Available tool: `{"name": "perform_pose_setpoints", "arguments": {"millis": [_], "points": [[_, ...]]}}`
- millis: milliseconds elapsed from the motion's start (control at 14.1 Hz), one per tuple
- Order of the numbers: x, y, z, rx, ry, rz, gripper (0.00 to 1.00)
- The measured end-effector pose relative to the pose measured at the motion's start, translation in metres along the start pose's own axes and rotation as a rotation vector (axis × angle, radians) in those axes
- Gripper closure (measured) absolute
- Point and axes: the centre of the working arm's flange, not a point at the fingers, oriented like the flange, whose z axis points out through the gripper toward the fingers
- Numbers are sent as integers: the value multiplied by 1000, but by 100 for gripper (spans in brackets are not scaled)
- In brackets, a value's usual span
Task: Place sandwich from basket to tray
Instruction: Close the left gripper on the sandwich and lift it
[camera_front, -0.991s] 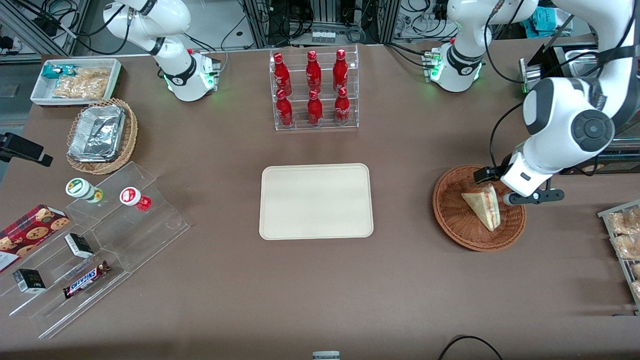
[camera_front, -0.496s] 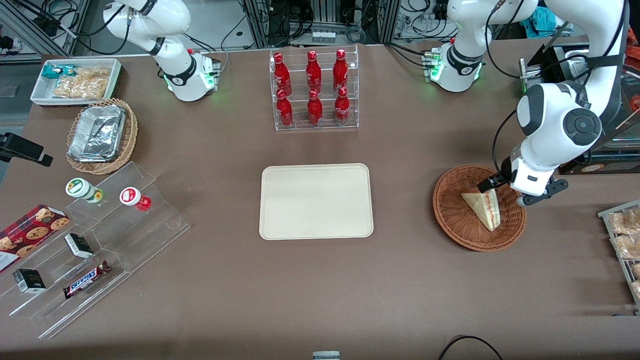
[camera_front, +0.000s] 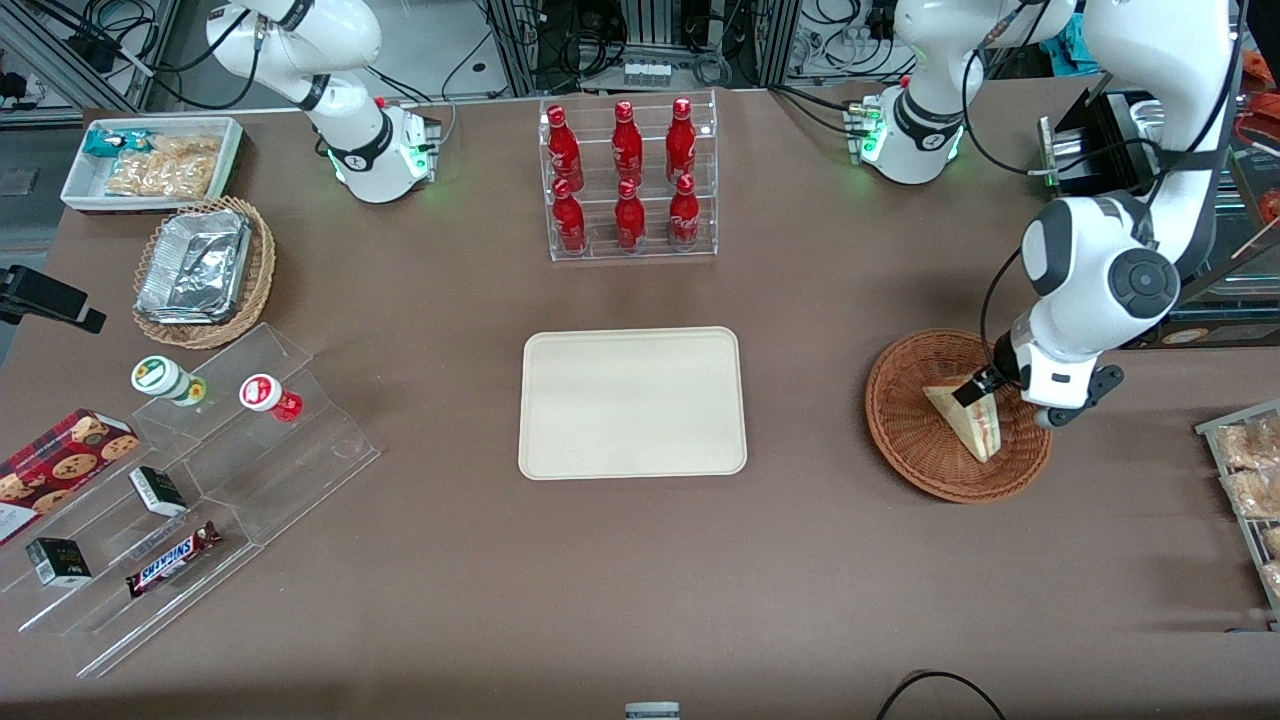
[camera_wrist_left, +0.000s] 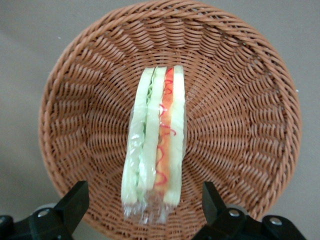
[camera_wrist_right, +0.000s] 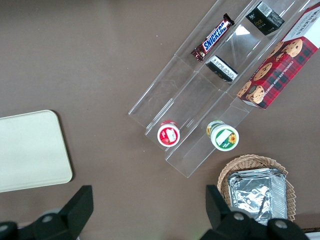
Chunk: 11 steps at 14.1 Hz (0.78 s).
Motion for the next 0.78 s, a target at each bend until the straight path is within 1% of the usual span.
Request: {"name": "perform_pose_setpoints", "arguments": {"millis": [142, 212, 283, 354, 496, 637, 779], "points": [[2, 1, 18, 3, -8, -5, 1], [2, 1, 26, 6, -14, -9, 4], [2, 1, 32, 9, -19, -10, 13], [2, 1, 35, 12, -25, -10, 26], [2, 1, 34, 11, -22, -10, 48], [5, 5, 25, 5, -15, -6, 67], [2, 18, 1, 21, -38, 32, 80]]}}
